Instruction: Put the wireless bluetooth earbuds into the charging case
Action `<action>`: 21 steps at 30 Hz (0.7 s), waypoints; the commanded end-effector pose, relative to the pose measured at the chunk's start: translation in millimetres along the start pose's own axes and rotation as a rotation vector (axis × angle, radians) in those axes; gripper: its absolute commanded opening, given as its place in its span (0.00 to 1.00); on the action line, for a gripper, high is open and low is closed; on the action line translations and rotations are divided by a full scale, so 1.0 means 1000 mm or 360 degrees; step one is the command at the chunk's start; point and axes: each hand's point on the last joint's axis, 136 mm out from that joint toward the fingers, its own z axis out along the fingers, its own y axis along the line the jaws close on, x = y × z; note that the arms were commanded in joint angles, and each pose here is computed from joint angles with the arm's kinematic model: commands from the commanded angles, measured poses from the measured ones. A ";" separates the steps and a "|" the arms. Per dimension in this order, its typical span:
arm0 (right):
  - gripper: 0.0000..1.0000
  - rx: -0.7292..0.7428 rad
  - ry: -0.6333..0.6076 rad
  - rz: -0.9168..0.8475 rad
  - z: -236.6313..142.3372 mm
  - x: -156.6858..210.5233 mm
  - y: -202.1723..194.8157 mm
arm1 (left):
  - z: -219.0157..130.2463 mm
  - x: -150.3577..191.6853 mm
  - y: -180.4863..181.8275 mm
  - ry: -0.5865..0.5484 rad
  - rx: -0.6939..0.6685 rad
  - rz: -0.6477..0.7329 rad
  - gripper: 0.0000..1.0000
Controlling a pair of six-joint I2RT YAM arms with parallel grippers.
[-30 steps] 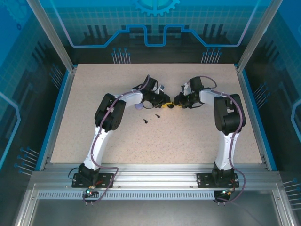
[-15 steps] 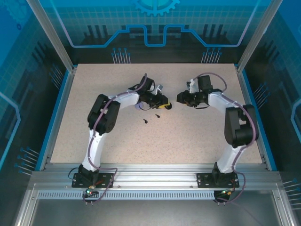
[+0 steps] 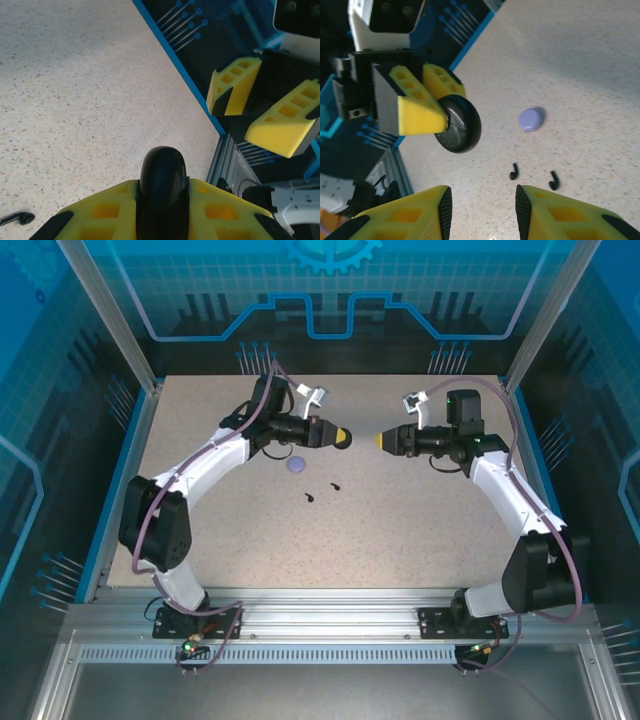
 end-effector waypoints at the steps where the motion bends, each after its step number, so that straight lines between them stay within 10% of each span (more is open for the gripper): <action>1: 0.42 -0.0201 0.0041 -0.0108 -0.007 0.007 0.033 | -0.016 0.010 -0.036 0.0028 0.0138 0.0177 0.20; 21: 0.40 -0.0571 0.0229 -0.0370 0.015 0.016 0.119 | -0.046 0.038 -0.104 0.0079 0.0285 0.0499 0.20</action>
